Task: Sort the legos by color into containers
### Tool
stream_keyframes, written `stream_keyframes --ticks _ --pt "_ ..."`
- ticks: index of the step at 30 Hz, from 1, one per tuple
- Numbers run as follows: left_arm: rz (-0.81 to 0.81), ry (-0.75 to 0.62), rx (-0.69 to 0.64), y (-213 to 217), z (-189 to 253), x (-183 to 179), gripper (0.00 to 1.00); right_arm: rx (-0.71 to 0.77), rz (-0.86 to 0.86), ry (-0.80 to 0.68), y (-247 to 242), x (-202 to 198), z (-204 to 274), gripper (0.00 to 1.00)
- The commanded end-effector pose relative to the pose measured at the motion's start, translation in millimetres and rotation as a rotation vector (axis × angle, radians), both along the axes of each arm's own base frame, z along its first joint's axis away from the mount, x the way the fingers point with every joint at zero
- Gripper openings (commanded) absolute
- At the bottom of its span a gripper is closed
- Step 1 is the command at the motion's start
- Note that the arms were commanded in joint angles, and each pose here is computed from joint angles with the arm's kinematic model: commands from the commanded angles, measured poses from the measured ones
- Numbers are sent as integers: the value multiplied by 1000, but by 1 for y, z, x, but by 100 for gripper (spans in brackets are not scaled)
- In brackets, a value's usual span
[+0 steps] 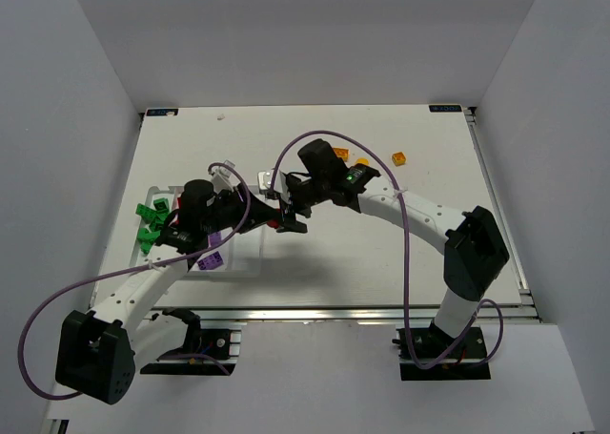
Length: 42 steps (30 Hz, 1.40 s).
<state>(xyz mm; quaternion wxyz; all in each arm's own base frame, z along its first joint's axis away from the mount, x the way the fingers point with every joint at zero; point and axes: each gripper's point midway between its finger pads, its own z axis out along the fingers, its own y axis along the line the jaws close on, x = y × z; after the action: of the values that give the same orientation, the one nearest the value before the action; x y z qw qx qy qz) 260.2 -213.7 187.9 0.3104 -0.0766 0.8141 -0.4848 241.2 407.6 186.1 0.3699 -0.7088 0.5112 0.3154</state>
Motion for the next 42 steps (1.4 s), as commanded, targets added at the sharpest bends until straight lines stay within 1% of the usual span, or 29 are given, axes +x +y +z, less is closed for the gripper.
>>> stream_keyframes --ticks 1,2,5,6,8,9,11,12,13,14,16,17,18,20,21,22,24,29,34,42 --pt "-53 -33 47 -1 8 -7 8 45 -30 -54 3 7 16 89" --pt "-50 -29 68 2 5 -7 7 41 -40 -58 2 9 15 89" --pt "-11 -13 193 18 -4 -3 6 16 -92 -80 -7 19 9 89" --pt "30 13 279 31 -11 -2 1 6 -113 -92 -11 24 6 89" --pt "103 61 372 55 -22 5 0 -12 -135 -100 -25 28 1 90" --pt "150 105 461 75 -35 3 0 -22 -135 -125 -31 31 -1 89" --pt "245 136 542 106 -38 11 0 -47 -145 -137 -47 32 -10 89" --pt "263 161 602 121 -44 8 0 -59 -130 -142 -53 30 -13 89" --pt "344 163 660 143 -40 16 0 -68 -133 -135 -61 32 -16 89" --pt "371 175 696 154 -40 18 0 -72 -127 -127 -67 30 -17 89" --pt "439 208 820 182 -44 21 0 -79 -120 -85 -76 26 -20 84" --pt "459 202 850 188 -38 26 0 -78 -119 -76 -78 24 -20 80" --pt "451 231 897 194 -44 27 0 -76 -116 -62 -80 23 -21 65" --pt "481 234 960 206 -41 34 0 -76 -121 -46 -83 22 -20 46" --pt "481 239 986 210 -42 36 0 -74 -120 -42 -83 22 -20 30" --pt "484 252 1008 214 -45 39 0 -71 -124 -41 -84 22 -19 23" --pt "501 245 1047 222 -43 46 0 -68 -130 -41 -84 23 -18 11" --pt "499 284 1112 235 -56 53 0 -63 -158 -29 -87 30 -17 11" --pt "499 260 1117 239 -59 68 0 -65 -168 -12 -90 31 -20 12" --pt "440 304 1141 244 -81 82 0 -64 -188 -10 -94 33 -20 14"
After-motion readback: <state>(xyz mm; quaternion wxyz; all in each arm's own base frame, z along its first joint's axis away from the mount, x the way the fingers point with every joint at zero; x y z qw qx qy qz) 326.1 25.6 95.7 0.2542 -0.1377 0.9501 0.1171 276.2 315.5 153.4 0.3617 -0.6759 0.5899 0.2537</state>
